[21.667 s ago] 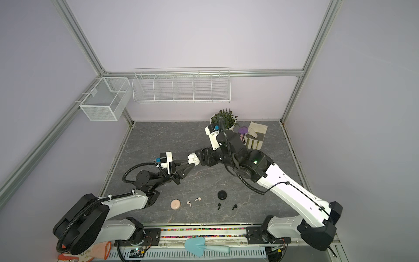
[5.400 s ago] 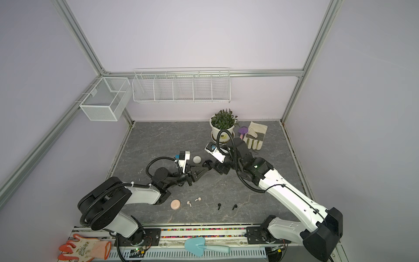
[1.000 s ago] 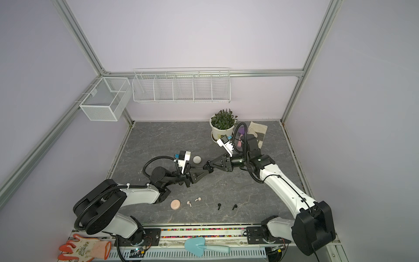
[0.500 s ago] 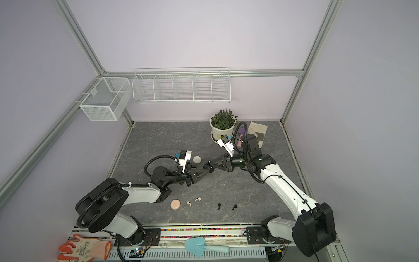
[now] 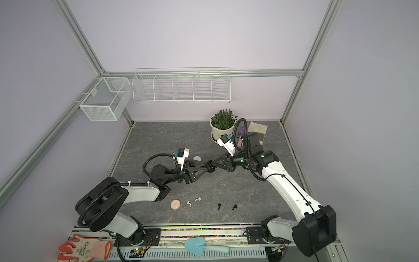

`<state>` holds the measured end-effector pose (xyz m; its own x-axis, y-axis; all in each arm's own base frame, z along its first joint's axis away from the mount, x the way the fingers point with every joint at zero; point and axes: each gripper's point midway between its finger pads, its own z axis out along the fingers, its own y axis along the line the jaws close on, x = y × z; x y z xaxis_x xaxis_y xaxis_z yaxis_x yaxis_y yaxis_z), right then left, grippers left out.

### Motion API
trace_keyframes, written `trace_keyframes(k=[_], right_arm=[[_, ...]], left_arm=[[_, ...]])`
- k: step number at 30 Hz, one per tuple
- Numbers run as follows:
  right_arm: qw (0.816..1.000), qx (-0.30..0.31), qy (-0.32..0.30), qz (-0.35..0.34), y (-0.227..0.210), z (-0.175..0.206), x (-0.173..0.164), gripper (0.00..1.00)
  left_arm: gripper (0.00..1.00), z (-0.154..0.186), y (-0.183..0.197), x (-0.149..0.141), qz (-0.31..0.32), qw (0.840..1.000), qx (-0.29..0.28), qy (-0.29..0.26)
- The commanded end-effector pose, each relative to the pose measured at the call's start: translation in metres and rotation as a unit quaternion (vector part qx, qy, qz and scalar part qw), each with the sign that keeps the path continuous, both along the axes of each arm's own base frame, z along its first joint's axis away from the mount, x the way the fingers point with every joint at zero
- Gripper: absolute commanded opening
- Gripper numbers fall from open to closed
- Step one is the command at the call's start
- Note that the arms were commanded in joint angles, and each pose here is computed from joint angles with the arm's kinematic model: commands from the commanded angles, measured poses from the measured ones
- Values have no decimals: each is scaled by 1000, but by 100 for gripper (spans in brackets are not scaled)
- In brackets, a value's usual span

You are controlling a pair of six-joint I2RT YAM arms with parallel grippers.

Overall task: Insert wireless bluetooth earbuds into charging case
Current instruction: Open the charging case.

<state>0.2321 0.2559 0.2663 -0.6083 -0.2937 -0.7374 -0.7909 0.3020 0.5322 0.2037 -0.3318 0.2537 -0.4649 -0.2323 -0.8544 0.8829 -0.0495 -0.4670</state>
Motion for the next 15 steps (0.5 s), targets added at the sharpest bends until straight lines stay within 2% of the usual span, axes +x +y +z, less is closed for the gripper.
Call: trace_keyframes(k=[1, 5, 10, 15], right_arm=[[999, -5, -27, 33, 3, 8, -11, 15], [998, -11, -36, 48, 7, 11, -16, 14], [997, -18, -37, 68, 15, 13, -21, 13], [996, -30, -33, 80, 18, 11, -27, 13]], left_arm=[[52, 7, 4, -9, -28, 1000, -5, -3], [51, 8, 16, -23, -46, 999, -1, -14], [52, 1, 26, -27, -24, 999, 16, -25], [51, -5, 30, -31, -6, 996, 54, -65]])
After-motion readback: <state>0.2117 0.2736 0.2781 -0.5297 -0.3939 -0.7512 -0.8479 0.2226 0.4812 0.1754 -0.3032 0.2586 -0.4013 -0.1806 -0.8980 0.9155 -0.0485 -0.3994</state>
